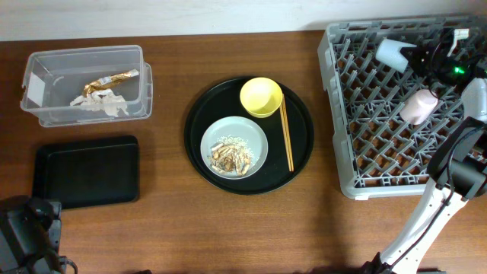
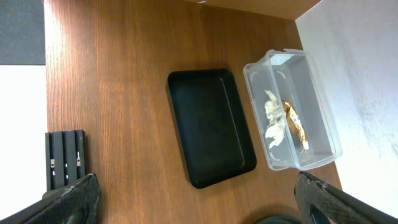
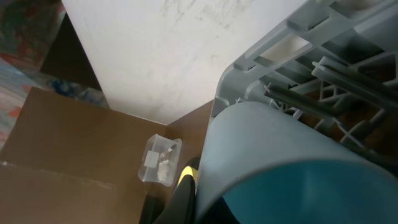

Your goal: Sort waste into correct bins and load items into the dishwasher rack

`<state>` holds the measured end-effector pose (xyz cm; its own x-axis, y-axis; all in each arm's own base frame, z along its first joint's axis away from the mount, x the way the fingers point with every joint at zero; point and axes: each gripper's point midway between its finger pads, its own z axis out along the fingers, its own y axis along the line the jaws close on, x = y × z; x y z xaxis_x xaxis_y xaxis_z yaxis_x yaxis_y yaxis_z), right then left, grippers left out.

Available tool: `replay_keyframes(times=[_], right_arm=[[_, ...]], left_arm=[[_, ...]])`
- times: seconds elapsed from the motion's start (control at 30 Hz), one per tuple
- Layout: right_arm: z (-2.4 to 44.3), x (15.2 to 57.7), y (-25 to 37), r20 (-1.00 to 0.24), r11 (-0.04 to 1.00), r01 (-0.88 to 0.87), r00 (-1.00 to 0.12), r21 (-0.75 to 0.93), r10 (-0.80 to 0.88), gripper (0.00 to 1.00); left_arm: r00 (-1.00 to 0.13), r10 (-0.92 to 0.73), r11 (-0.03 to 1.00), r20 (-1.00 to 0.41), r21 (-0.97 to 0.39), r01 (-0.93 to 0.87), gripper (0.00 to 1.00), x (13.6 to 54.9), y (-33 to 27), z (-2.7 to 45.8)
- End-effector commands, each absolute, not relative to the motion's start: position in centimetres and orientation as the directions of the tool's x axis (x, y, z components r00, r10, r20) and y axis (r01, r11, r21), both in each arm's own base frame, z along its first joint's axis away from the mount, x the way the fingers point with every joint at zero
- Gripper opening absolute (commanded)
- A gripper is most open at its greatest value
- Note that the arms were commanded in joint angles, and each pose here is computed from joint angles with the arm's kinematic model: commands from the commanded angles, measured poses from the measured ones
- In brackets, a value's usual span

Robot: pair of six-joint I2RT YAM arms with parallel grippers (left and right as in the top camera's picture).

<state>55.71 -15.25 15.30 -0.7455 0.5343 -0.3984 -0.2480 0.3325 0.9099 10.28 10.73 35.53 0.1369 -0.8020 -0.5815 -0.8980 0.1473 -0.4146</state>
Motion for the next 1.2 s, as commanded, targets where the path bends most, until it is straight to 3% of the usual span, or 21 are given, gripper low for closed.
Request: replay_keyframes(times=[0.0,0.3,0.5,0.7,0.9,1.03,1.17], right_arm=[[14.3,55.9,-15.0,-0.366,0.324,-0.214,-0.756,0.922,0.543,0.09],[13.9,55.6,-16.7,-0.320,0.383,-0.090,-0.735,0.919,0.597,0.09],[16.1,53.1,-21.0,-0.390,0.634,0.175,-0.657,0.754,0.645,0.14],[20.8,49.5,-24.5,-0.471,0.725,0.367,-0.575,0.583,0.669,0.24],[24.9,48.3,-24.3,-0.547,0.762,0.375,-0.536,0.529,0.643,0.25],[25.2,48.7,-23.1,-0.549,0.772,0.355,-0.550,0.528,0.629,0.27],[25.4,50.4,-19.7,-0.628,0.873,0.206,-0.624,0.442,0.465,0.33]], left_arm=[[0.155,-0.796,0.131,-0.585,-0.416,-0.900,0.99,10.1,11.0,35.6],[0.155,-0.796,0.131,-0.585,-0.416,-0.900,0.99,10.1,11.0,35.6],[0.155,-0.796,0.131,-0.585,-0.416,-0.900,0.99,10.1,11.0,35.6],[0.155,-0.796,0.131,-0.585,-0.416,-0.900,0.99,10.1,11.0,35.6],[0.155,-0.796,0.131,-0.585,-0.416,-0.900,0.99,10.1,11.0,35.6],[0.155,-0.796,0.131,-0.585,-0.416,-0.900,0.99,10.1,11.0,35.6],[0.155,-0.796,0.131,-0.585,-0.416,-0.900,0.99,10.1,11.0,35.6]])
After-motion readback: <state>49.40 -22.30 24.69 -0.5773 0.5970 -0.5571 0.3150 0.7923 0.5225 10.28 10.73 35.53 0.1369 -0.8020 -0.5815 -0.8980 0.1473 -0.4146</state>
